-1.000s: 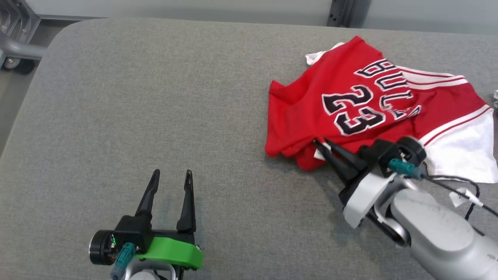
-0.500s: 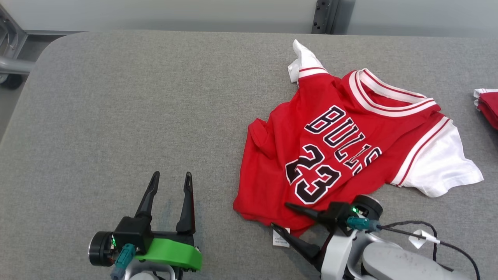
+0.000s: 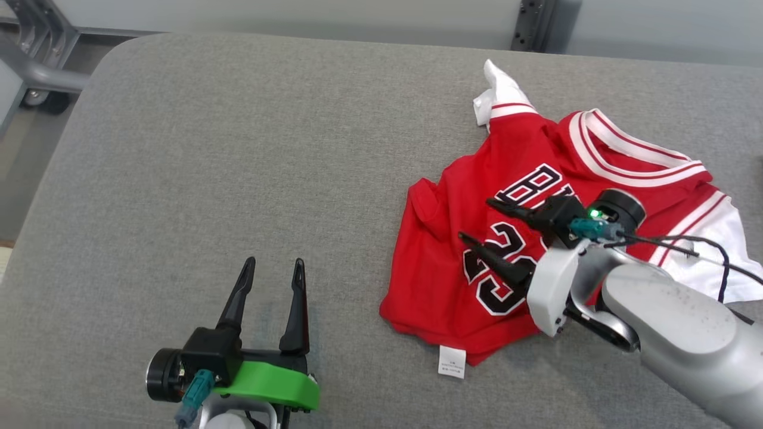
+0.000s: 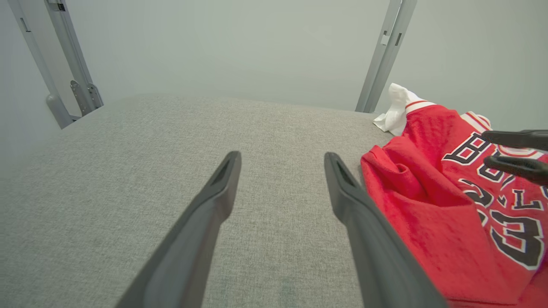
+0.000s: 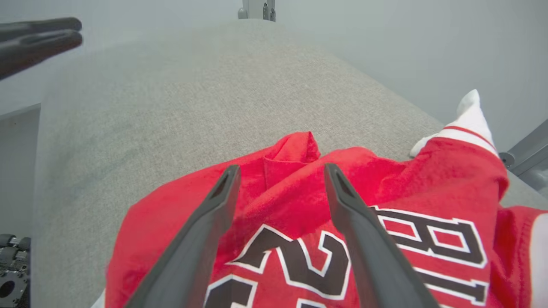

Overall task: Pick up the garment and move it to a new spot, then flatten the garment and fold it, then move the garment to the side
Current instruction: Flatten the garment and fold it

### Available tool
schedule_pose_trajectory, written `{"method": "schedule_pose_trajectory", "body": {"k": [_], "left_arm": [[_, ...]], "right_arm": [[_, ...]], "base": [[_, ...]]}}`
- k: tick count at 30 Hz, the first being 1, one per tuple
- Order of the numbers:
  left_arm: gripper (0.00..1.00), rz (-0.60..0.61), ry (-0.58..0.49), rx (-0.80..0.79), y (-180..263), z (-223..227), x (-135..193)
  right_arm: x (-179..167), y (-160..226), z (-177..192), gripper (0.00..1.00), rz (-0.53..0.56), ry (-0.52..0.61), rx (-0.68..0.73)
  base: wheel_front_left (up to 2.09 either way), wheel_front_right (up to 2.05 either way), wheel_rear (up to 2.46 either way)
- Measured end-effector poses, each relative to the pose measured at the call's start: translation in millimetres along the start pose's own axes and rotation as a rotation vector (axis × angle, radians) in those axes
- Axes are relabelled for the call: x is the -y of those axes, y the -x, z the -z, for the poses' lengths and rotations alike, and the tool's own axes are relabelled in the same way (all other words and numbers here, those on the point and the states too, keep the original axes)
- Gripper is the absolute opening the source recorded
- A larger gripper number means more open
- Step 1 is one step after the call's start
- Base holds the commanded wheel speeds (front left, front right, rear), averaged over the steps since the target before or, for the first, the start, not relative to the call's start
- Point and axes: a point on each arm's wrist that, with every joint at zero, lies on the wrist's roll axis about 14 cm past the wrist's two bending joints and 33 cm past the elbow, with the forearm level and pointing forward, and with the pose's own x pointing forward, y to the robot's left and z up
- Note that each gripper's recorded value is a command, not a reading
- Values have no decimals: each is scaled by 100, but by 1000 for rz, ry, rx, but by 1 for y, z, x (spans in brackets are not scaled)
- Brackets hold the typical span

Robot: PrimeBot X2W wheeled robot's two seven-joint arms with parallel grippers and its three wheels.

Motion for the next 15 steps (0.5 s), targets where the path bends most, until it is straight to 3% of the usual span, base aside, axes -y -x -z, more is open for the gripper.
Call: {"method": "schedule_pose_trajectory", "body": {"k": [9,10,13,14,15], "left_arm": [[100,-101,22,5,8,-4,-23],[100,-112,24,5,10,-4,-26],[100,-143,24,1,14,-4,-33],[100,-152,25,0,15,-4,-35],[100,-159,25,-2,16,-4,-36]], "right_arm": [[12,-36,58,100,6,-68,-313],[12,-40,63,88,2,-68,-345],[12,-49,69,16,-11,-70,-394],[11,-53,70,0,-16,-69,-400],[12,-57,69,0,-19,-66,-402]], "base": [[0,0,0],[0,0,0],[0,0,0],[0,0,0],[0,0,0]]}}
